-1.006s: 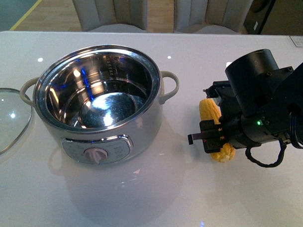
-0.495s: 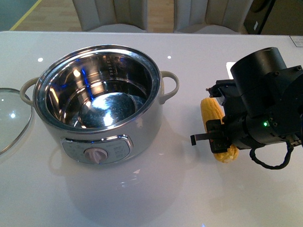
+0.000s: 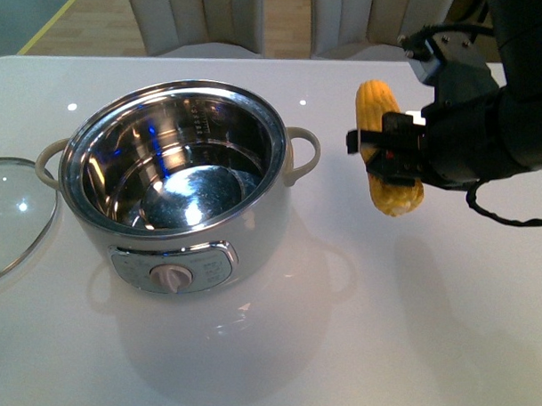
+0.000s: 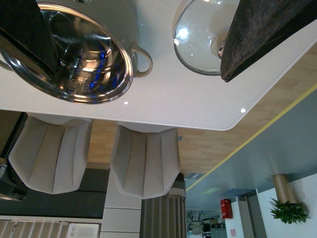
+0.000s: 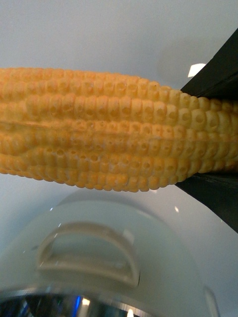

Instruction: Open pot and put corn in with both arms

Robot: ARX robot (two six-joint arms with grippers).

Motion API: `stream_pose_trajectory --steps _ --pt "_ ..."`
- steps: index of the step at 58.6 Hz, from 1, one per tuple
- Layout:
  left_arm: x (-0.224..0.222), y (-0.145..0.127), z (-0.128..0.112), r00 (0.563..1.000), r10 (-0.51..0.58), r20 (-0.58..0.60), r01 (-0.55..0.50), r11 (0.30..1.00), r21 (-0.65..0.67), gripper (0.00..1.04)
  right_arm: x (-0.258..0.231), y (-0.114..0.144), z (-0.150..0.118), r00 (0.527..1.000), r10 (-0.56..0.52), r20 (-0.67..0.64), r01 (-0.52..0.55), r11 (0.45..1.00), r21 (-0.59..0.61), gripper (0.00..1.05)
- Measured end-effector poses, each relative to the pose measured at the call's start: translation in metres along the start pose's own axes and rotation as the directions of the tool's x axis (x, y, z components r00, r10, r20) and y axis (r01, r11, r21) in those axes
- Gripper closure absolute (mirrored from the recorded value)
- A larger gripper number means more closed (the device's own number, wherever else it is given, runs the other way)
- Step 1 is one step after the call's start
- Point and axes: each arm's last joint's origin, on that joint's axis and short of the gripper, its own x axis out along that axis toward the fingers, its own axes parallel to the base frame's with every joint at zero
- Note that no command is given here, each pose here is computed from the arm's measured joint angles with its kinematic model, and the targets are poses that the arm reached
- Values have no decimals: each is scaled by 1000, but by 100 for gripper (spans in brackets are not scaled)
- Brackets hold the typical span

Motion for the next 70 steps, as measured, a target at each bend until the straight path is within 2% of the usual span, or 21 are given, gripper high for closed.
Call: stream_pose_trajectory --steps 16,30,38,54,70 --pt "0 0 0 1000 0 0 0 1000 0 7 -23 21 32 993 82 82 -86 995 46 80" --pt "0 0 0 1000 0 0 0 1000 0 7 -24 49 46 982 168 92 -174 983 59 80" --pt "0 0 0 1000 0 0 0 1000 0 7 -22 63 55 974 206 98 -214 974 80 76" --pt "0 0 0 1000 0 0 0 1000 0 7 -12 83 61 964 254 83 -263 957 122 74" --pt "0 0 0 1000 0 0 0 1000 0 7 -3 101 59 964 263 46 -267 957 114 74"
